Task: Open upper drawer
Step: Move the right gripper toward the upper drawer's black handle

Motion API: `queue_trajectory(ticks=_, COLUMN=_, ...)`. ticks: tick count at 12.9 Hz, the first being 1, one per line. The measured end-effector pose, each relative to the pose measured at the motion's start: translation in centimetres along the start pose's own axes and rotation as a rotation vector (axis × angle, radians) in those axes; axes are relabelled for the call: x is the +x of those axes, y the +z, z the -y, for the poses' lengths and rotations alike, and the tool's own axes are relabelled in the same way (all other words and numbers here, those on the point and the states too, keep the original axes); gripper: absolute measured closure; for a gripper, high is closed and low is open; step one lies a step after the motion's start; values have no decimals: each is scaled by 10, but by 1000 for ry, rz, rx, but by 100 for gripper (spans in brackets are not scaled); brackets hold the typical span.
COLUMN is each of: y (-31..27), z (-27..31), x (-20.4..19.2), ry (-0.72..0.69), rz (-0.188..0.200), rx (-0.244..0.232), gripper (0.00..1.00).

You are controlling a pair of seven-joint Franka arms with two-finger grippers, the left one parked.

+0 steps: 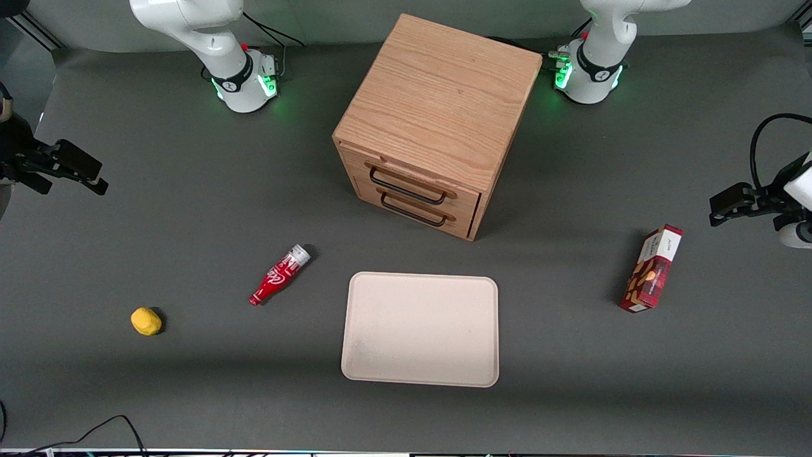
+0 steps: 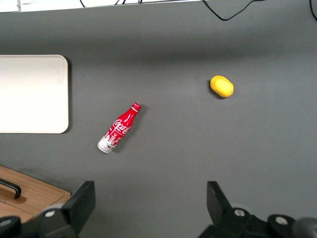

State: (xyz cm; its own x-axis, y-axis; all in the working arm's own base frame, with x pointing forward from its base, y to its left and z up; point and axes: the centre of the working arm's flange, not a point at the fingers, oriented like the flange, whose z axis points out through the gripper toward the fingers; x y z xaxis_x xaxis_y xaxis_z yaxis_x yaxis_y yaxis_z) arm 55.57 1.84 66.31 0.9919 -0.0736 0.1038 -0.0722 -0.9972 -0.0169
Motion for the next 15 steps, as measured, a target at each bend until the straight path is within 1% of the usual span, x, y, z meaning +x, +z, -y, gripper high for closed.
queue_trajectory(ticks=3, y=0, z=2, x=-2, ry=-6, rz=23, rx=-2, gripper=0)
queue_trajectory(ticks=4, y=-1, z=7, x=-5, ry=-35, rz=38, rx=0, gripper=0)
queue_trajectory(ticks=5, y=-2, z=23, x=-9, ry=-104, rz=50, rx=4, gripper=0)
queue_trajectory(ticks=7, y=-3, z=90, x=-24, ry=-270, rz=58, rx=14, gripper=0)
queue_trajectory(ticks=10, y=-3, z=199, x=-65, ry=-484, rz=64, rx=32, gripper=0)
queue_trajectory(ticks=12, y=0, z=252, x=-85, ry=-593, rz=68, rx=47, gripper=0)
queue_trajectory(ticks=15, y=23, z=308, x=-86, ry=-729, rz=91, rx=68, gripper=0)
